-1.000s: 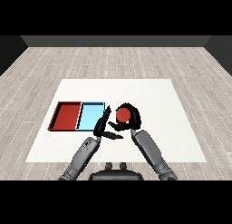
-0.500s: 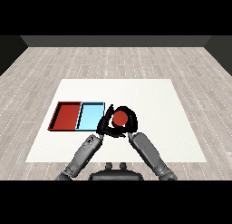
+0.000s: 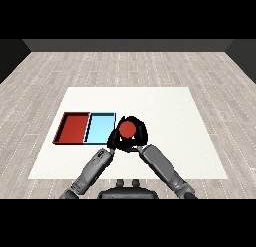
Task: Pick the red can and put it in the red box
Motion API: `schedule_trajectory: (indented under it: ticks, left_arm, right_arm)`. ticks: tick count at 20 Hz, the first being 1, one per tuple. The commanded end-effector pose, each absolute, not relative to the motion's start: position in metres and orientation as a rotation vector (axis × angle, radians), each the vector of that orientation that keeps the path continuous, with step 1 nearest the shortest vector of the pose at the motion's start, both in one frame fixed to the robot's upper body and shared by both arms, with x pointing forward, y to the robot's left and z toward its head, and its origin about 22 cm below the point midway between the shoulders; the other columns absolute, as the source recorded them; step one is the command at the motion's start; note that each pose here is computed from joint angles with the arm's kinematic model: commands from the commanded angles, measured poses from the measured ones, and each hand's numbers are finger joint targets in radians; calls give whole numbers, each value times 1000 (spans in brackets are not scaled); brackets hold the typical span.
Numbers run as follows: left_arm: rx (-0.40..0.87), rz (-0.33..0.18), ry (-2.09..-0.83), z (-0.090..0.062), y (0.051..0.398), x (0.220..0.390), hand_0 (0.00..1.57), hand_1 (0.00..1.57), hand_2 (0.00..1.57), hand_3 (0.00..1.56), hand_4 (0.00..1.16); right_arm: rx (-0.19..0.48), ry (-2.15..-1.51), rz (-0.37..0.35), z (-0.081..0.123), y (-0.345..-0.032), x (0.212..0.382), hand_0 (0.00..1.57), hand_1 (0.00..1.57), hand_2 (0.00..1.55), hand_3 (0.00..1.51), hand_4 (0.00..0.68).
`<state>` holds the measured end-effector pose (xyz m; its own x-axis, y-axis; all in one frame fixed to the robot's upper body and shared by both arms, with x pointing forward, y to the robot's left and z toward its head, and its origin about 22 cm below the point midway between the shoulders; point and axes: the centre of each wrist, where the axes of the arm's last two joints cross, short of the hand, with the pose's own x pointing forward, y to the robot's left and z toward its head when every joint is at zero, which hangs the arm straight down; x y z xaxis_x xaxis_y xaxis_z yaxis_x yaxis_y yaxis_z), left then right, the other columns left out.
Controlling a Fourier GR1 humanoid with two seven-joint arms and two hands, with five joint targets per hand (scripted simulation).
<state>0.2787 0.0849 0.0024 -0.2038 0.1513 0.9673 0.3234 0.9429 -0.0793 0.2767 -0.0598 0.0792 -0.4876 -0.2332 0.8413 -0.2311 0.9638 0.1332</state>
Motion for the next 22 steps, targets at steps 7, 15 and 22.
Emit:
schedule_trajectory:
  ticks: [7, 15, 22]
  left_arm:
    - [-206, 28, -1751, 0, 83, 269, 1571, 1571, 1571, 1521, 1129]
    - [-158, 12, -1751, -4, 74, 297, 1571, 1571, 1557, 1478, 1124]
    - [-152, 77, -1897, 13, 85, 300, 1571, 1571, 1571, 1497, 1141]
  right_arm:
    - [347, -2091, 0, 82, -57, 272, 1530, 1530, 1459, 1393, 652]
    - [353, -2098, -2, 76, -53, 269, 1482, 1482, 1443, 1391, 644]
    - [365, -2063, -16, 79, -52, 273, 1444, 1444, 1389, 1342, 406]
